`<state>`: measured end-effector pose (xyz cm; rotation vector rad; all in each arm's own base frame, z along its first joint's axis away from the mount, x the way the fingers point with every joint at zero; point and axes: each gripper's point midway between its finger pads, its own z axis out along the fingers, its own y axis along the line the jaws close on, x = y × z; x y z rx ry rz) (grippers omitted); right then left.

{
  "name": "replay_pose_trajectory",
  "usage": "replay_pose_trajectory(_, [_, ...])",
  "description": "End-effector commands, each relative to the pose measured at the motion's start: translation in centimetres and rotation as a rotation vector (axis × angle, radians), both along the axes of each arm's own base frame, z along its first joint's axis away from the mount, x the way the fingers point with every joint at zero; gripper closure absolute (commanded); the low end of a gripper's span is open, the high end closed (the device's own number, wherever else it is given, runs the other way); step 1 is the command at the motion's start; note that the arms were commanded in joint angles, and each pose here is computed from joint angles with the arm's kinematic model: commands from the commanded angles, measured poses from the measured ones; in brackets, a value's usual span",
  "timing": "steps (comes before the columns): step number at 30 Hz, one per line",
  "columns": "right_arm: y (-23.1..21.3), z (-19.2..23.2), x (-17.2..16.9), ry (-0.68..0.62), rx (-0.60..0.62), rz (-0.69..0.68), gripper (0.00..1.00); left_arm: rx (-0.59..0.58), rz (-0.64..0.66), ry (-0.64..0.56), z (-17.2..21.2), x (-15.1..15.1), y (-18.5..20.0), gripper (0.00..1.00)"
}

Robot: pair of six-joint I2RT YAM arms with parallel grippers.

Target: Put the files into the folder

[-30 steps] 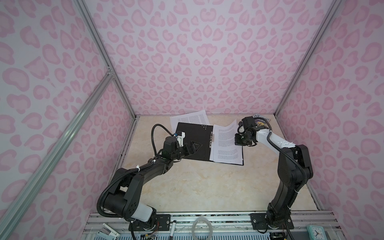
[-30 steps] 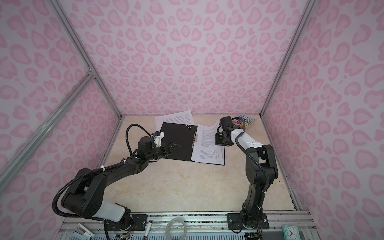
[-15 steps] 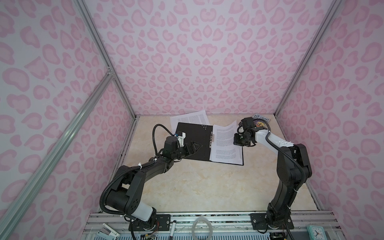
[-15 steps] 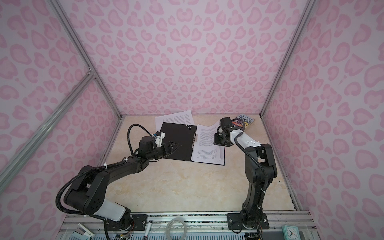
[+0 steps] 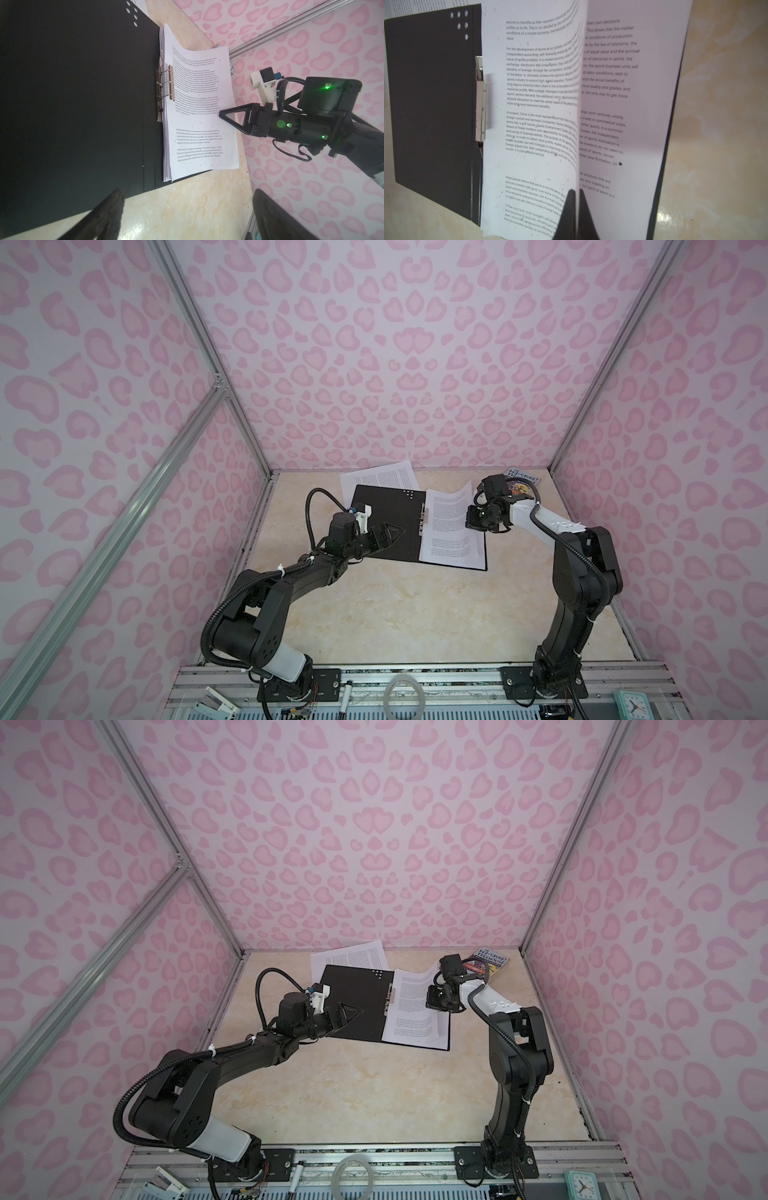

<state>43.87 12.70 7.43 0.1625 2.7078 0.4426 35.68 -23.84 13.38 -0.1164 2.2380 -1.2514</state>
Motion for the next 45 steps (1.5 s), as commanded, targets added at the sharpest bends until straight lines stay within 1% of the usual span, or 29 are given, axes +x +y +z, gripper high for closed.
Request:
replay_pose_trajectory(1, [0.2,-0.3,-0.1,-0.001,0.024,-0.012,1.00,-0.019,-0.010,-0.030,0.8,0.4,-0.4,0.02])
replay_pose_trajectory(11, [0.2,-0.9,-0.8,0.005,0.034,-0.015,1.00,-0.021,-0.011,-0.026,0.7,0.4,-0.4,0.02])
replay_pose_trajectory(28, [0.0,-1.1,0.1,0.012,0.010,0.007,1.00,-0.020,-0.011,-0.020,0.6,0.4,-0.4,0.02])
replay_pose_trajectory(32, [-0.2,-1.2,0.1,0.012,0.002,0.007,0.96,-0.018,-0.010,-0.020,0.5,0.5,-0.4,0.02])
replay_pose_trajectory(36, [-0.2,-1.3,0.1,0.016,0.000,0.008,0.87,-0.019,-0.011,-0.023,0.7,0.5,-0.4,0.02])
replay_pose_trajectory(39, [-0.3,-1.4,0.0,0.018,-0.006,0.008,0.75,-0.020,-0.010,-0.024,0.7,0.5,-0.4,0.02])
replay_pose_trajectory(40, [-0.3,-1.4,0.0,0.017,-0.009,0.011,0.70,-0.019,-0.011,-0.024,0.7,0.4,-0.4,0.02])
replay_pose_trajectory(41, [-0.6,-1.5,0.0,0.017,-0.023,0.009,0.61,-0.020,-0.011,-0.024,0.7,0.4,-0.4,0.02])
replay_pose_trajectory(43, [-1.4,-1.7,-0.1,0.022,-0.073,0.005,0.47,-0.021,-0.012,-0.028,0.9,0.4,-0.4,0.02])
replay_pose_trajectory(44, [-2.3,-1.8,-0.1,0.023,-0.109,-0.009,0.41,-0.021,-0.011,-0.030,1.0,0.4,-0.4,0.02])
replay_pose_trajectory(45, [-3.3,-1.8,0.0,0.024,-0.139,-0.027,0.37,-0.022,-0.011,-0.033,1.1,0.3,-0.3,0.02])
